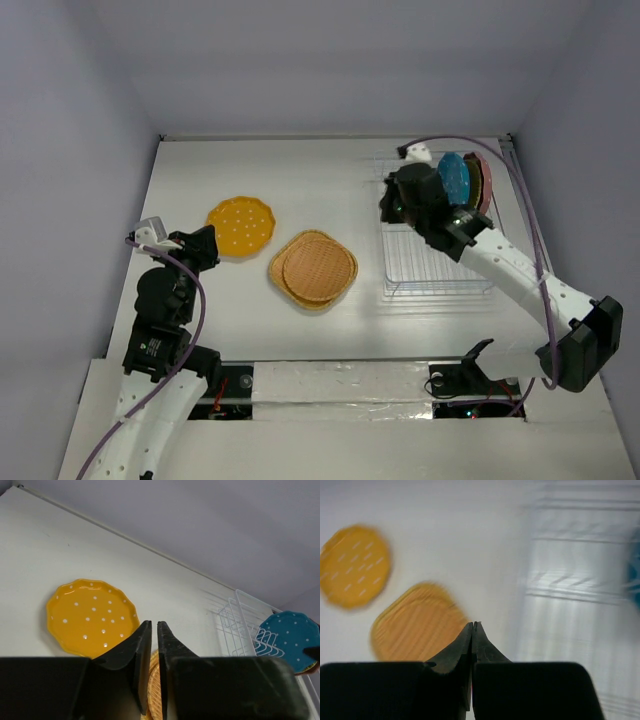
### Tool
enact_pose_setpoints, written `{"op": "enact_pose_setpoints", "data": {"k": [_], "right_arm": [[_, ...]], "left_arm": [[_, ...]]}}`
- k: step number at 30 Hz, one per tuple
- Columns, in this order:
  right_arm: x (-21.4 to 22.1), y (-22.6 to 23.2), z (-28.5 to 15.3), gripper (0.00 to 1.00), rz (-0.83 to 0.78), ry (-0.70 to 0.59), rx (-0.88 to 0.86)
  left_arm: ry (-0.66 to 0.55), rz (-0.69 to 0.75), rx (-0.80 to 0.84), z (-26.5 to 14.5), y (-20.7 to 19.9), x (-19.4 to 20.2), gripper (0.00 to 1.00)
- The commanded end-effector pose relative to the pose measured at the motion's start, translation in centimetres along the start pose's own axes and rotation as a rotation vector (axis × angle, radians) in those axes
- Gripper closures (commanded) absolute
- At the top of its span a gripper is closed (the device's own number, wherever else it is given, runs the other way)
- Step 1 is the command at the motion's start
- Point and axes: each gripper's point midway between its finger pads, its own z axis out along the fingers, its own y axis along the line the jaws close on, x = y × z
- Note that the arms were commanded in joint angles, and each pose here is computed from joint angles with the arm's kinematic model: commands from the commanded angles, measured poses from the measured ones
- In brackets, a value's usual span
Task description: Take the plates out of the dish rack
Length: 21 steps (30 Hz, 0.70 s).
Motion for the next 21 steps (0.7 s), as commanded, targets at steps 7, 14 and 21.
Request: {"op": "enact_pose_setpoints", "data": {"k": [7,14,21], "right_arm": [[-5.3,-20.3,-4.6,0.48,0.039,-0.121,0.798],[-4.7,-25.1,-1.2,0.40,0.040,-0.032,0.883],[-4.6,-28.6,1.3,0.51,-0.004,0.052,0.986]], "left_arm": [[-0.058,-0.012,0.032,-0.5,-0.6,-1.4,0.95],[-0.054,-0.014,0.053,-0.7,-1.1,-1.3,0.77],[-0.052,-0.014,0.063,-0.8,-1.3,-1.3,0.72]]}}
